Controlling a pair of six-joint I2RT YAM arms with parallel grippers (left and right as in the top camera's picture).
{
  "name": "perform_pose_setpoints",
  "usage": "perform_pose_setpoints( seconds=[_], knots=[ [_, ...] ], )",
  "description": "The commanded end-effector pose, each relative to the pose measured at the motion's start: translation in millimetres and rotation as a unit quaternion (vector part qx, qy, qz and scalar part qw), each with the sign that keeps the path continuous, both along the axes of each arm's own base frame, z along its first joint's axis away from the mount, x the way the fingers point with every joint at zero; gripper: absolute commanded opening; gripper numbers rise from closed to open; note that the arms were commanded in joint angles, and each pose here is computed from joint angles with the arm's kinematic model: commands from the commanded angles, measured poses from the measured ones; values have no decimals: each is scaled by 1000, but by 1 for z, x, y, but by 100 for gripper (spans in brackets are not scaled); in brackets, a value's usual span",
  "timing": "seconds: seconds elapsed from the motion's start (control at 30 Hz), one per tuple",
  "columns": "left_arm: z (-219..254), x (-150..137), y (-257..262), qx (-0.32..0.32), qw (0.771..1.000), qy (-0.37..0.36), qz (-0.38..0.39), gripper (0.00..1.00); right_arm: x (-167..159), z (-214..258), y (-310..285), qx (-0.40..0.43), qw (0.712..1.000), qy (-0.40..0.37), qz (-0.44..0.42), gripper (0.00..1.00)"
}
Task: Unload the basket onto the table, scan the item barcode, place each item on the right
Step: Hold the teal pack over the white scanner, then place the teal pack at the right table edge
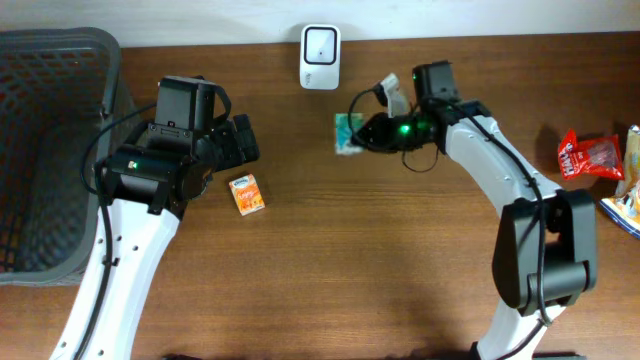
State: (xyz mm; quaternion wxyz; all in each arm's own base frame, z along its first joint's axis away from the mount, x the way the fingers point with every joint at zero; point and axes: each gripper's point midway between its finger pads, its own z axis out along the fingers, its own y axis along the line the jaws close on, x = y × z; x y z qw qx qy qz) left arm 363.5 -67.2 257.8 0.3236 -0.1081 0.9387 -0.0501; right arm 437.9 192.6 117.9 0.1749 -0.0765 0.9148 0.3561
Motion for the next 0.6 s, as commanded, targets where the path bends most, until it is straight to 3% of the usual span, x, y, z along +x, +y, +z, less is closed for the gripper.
perform_pose_setpoints(
  seconds=[0.0,0.1,0.17,0.27,0.33,0.47,0.57],
  knots=[
    [2,0,1,3,1000,-4,0,99,82,70,-33,-269,930,-234,-93,4],
    [2,0,1,3,1000,-4,0,99,121,102,-22,-384,836,-374,-119,4],
    [2,0,1,2,1000,-4,0,99,151,88,-10,-367,825,-405,-144,4],
    [2,0,1,3,1000,-4,0,99,186,103,9,-347,814,-441,-149,4],
    [2,0,1,2,1000,-4,0,99,208,84,24,-354,809,-454,-120,4],
    [2,0,1,3,1000,-4,0,99,205,34,43,-332,841,-421,-68,4],
    [2,0,1,3,1000,-3,0,99,207,71,1,-301,858,-367,-198,4]
  ],
)
